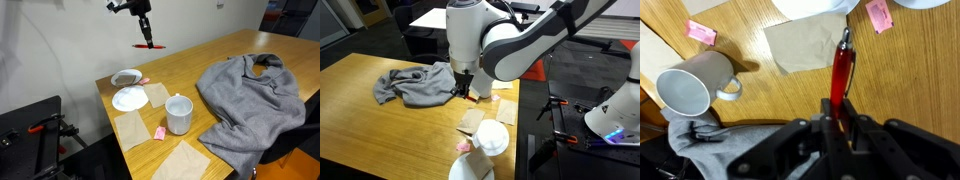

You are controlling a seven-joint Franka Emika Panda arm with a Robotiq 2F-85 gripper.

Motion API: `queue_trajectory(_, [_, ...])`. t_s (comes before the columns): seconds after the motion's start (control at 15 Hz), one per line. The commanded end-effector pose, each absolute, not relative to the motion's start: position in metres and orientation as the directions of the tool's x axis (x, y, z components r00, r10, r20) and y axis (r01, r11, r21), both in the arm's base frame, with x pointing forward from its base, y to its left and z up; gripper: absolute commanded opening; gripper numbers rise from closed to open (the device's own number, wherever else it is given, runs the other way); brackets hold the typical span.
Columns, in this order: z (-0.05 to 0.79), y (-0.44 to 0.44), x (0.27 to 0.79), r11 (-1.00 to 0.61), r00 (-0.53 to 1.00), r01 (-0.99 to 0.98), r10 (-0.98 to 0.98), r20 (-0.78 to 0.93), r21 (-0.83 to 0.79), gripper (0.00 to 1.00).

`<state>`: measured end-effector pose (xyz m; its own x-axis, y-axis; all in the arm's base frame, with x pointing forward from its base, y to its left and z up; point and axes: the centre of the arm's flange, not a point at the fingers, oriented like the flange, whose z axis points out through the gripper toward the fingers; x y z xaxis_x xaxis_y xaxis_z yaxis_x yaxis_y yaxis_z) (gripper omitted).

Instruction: Put the red pen inside the white mug

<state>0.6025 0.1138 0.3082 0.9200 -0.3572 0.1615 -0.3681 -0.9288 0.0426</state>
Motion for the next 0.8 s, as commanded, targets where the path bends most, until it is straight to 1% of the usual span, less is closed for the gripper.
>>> queue_trajectory(0.0, [0.314,0.112,0.6,-0.909,0.898,-0.41,-0.387,0.209,0.079,0.03])
queue_trajectory(0.33, [0.322,0.105,0.599,-0.835,0.826,-0.527,-0.46,0.325,0.155,0.03])
queue_trajectory(0.73, [0.323,0.098,0.594,-0.687,0.676,-0.698,-0.537,0.504,0.204,0.03])
